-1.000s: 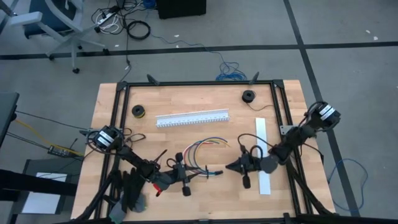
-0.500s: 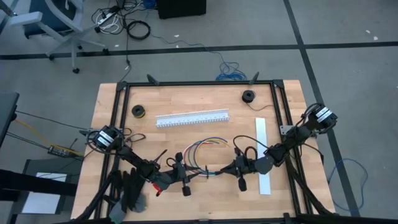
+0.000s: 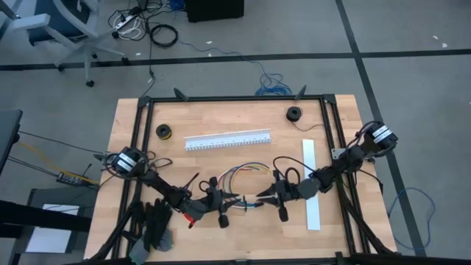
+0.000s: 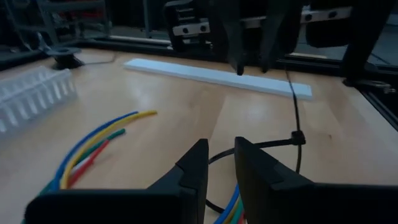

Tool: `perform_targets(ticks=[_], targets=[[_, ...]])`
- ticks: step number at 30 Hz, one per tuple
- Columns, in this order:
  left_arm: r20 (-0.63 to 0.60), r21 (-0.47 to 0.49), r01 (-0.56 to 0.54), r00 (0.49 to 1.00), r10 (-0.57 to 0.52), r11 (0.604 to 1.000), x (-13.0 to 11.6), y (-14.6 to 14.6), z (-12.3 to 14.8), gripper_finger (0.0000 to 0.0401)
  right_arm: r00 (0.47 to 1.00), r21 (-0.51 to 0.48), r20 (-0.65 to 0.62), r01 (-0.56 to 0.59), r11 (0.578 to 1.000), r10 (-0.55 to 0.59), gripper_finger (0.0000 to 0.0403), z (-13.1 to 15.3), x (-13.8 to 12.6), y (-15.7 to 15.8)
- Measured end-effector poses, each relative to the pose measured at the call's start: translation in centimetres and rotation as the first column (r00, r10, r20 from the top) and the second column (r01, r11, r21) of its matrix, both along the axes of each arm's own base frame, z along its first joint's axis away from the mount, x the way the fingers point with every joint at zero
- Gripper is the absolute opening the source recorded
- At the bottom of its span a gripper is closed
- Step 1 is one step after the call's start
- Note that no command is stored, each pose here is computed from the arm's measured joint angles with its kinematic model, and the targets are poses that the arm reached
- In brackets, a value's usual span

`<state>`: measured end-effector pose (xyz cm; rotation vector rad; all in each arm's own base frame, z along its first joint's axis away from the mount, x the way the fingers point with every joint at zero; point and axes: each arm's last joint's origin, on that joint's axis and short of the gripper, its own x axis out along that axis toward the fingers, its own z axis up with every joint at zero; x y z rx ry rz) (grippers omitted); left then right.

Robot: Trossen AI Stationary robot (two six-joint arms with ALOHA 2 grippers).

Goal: Ziptie cables
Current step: Insert zip tie on the cable wire

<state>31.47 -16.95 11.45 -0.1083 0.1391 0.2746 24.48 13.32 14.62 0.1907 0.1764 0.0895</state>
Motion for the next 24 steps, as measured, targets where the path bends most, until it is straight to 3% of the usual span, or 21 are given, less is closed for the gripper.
perform_targets(ticks=[5, 9, 14, 24], targets=[[-0.005, -0.013, 0.010, 1.000, -0.010, 1.000, 0.2, 0.4, -0.1, 0.0054, 0.998, -0.032, -0.011, -0.063, 0.998, 0.063, 0.0072, 1.0, 1.6, 0.2], [-0.018, 0.011, 0.014, 1.000, -0.013, 1.000, 0.3, 0.4, -0.1, 0.0054, 0.993, -0.072, -0.100, -0.067, 0.995, 0.060, 0.0075, 1.3, 2.7, 0.4], [-0.037, 0.022, 0.014, 0.999, -0.013, 1.000, 0.2, 0.5, -0.3, 0.0054, 0.987, -0.066, -0.103, -0.132, 0.989, 0.125, 0.0075, 1.6, 4.0, 0.8], [-0.041, 0.001, 0.009, 0.999, -0.009, 1.000, 0.2, 0.5, -0.4, 0.0054, 0.982, -0.085, -0.131, -0.147, 0.985, 0.135, 0.0074, -0.1, 6.2, 1.7]])
